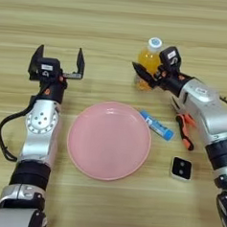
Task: Move the objects on the table
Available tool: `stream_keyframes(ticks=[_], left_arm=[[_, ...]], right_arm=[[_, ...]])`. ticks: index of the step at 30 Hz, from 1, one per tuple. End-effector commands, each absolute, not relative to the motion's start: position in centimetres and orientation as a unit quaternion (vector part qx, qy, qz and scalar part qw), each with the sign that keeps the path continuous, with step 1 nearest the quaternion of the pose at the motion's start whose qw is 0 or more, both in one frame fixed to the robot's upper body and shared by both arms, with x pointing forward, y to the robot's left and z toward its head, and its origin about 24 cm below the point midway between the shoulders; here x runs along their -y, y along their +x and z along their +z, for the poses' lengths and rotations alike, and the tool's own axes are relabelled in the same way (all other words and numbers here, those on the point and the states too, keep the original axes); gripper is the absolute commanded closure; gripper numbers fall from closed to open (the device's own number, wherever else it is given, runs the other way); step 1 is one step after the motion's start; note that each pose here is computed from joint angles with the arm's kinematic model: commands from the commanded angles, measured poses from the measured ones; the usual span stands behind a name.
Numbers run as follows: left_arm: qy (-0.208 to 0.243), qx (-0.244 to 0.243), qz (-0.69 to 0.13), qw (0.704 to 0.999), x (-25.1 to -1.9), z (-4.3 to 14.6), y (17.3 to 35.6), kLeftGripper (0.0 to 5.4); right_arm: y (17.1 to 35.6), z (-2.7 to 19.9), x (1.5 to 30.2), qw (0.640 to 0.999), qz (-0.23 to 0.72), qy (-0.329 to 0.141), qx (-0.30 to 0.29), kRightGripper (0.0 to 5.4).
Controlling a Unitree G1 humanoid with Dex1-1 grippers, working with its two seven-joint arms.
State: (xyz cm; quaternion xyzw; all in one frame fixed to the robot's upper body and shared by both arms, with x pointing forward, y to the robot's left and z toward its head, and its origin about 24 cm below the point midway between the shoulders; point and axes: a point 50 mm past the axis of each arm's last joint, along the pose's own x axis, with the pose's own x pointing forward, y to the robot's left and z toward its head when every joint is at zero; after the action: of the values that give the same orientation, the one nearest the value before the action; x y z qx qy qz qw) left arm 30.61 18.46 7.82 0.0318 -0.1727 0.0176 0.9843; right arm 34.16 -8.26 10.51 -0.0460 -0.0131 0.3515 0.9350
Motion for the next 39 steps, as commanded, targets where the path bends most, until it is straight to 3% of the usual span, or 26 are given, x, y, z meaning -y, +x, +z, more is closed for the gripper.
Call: stream_keyframes(ticks=[1, 12, 24, 30, 39], left_arm=[[0.034, 0.171, 0.02, 0.984, -18.7, 7.8, 30.6, 0.0], [0.035, 0.172, 0.022, 0.984, -18.9, 7.8, 30.5, 0.0], [0.034, 0.172, 0.023, 0.984, -18.9, 7.8, 30.5, 0.0], [0.034, 0.172, 0.023, 0.984, -19.0, 7.8, 30.5, 0.0], [0.033, 0.171, 0.022, 0.984, -19.0, 7.7, 30.4, 0.0]], right_arm=[[34.1, 10.0, 7.3, 0.93, 0.361, -0.059, 0.027, 1.93], [32.8, 6.9, 6.2, 0.924, 0.378, -0.066, -0.004, 1.93], [33.0, 6.5, 6.4, 0.926, 0.371, -0.065, -0.013, 1.93], [33.1, 6.6, 6.4, 0.927, 0.369, -0.067, -0.014, 1.0], [33.3, 6.9, 6.4, 0.928, 0.366, -0.066, -0.005, 0.09]])
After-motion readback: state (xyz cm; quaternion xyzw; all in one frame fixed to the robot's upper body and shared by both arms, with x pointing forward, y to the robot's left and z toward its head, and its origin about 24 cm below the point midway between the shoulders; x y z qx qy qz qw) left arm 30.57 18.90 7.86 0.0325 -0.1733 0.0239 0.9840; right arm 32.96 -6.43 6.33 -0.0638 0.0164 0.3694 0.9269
